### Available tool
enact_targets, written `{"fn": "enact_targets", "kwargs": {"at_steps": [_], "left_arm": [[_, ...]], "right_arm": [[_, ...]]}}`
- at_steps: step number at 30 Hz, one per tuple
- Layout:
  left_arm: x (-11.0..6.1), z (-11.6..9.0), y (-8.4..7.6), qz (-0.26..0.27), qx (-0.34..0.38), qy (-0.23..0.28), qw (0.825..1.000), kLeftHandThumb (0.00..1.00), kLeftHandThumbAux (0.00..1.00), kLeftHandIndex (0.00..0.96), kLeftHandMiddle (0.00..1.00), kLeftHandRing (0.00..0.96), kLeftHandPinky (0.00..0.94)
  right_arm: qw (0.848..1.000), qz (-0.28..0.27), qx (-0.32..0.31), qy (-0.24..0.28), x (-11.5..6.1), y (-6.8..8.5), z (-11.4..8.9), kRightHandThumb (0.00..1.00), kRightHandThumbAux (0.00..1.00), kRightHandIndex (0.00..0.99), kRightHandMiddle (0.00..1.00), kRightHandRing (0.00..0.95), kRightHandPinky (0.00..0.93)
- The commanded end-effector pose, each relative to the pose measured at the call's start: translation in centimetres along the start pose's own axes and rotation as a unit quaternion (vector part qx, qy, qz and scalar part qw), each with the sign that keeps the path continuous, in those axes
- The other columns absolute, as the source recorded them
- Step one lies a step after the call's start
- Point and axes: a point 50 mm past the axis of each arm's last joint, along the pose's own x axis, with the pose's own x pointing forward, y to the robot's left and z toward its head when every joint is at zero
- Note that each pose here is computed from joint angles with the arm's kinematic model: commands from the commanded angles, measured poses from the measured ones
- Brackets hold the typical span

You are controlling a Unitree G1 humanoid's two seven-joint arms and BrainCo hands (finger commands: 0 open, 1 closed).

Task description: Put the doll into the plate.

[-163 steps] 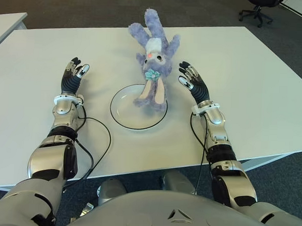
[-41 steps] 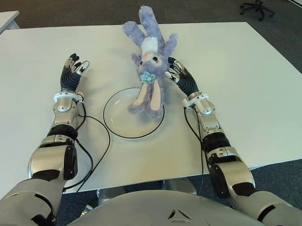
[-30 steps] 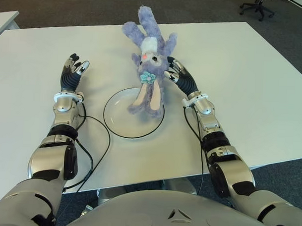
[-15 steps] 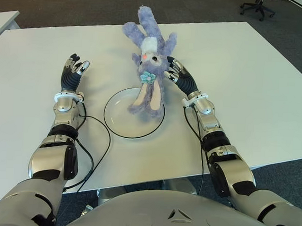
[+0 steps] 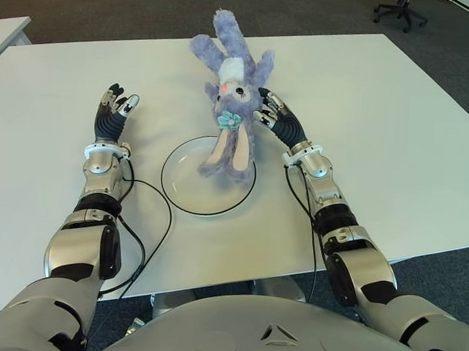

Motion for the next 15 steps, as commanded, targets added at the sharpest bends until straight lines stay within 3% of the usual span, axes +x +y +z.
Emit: {"fn": "enact_targets", "kwargs": {"at_steps": [1,15], "left_arm": [[-2.76,-4.11,-1.25,-0.016,-0.01,0.074,0.997,0.0,0.491,0.015,0.088,0.093,0.101],[-2.78,-4.16,-1.24,-0.012,-0.008,0.075,0.997,0.0,0.492,0.024,0.095,0.097,0.101]], "right_arm": [[0.999,0.012,0.009,0.046,-1.51,1.12,-2.2,0.413,0.473,0.034,0.0,0.028,0.106],[0.999,0.014,0.001,0.035,-1.41,1.29,-1.7,0.452,0.478,0.038,0.0,0.038,0.134]]}}
